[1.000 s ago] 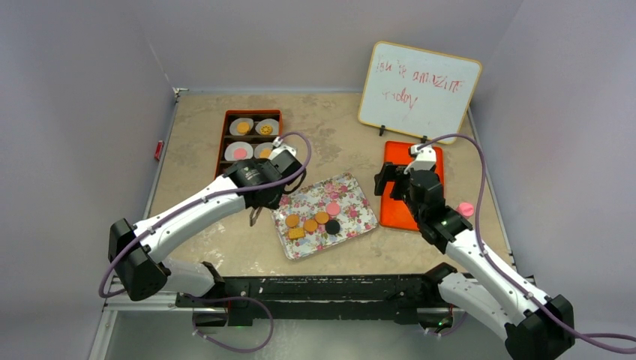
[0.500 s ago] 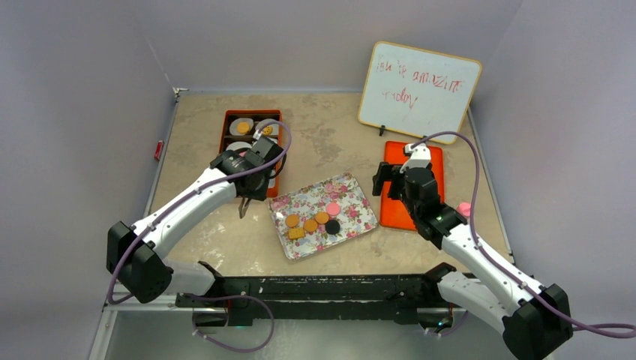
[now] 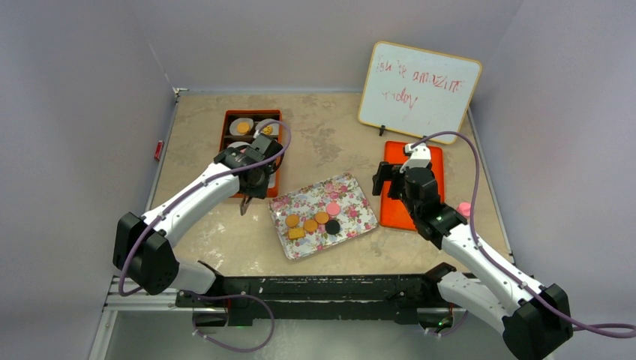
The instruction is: Pack the cookies
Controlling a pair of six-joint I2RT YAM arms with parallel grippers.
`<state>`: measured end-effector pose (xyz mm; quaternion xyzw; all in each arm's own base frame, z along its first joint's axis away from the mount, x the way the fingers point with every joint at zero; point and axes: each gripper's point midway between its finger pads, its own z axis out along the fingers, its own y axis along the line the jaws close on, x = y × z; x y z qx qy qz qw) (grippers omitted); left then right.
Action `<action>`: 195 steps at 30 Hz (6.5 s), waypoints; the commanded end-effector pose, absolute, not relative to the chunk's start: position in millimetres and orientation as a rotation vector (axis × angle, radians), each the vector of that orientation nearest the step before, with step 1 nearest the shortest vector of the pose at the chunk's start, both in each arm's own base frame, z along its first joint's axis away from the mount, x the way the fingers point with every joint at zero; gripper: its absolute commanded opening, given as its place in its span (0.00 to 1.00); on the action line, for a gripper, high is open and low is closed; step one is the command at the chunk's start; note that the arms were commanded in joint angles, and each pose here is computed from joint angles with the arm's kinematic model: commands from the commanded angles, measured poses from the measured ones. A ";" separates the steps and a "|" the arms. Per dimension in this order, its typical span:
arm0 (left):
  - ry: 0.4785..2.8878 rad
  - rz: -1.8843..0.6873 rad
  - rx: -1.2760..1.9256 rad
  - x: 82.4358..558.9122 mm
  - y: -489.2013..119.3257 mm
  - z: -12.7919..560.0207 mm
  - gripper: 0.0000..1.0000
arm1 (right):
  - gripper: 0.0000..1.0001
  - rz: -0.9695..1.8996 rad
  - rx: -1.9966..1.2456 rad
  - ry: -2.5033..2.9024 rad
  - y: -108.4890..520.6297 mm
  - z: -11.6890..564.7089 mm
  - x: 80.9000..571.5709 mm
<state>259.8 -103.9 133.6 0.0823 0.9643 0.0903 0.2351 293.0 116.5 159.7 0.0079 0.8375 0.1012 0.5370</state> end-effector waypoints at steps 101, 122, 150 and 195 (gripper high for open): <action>2.381 -0.122 0.785 210.6 -217.1 111.3 0.45 | 0.99 0.316 0.089 1.878 108.7 201.2 278.1; 2.327 0.064 1.177 215.6 -204.9 64.2 0.47 | 0.99 0.279 0.085 1.851 100.1 201.6 275.4; 2.271 0.118 1.141 223.5 -197.4 92.3 0.78 | 0.99 0.202 0.077 1.915 92.4 191.2 274.4; 1.800 -0.142 0.103 245.8 -90.4 276.2 0.91 | 0.71 -0.189 0.160 2.748 102.0 35.7 346.9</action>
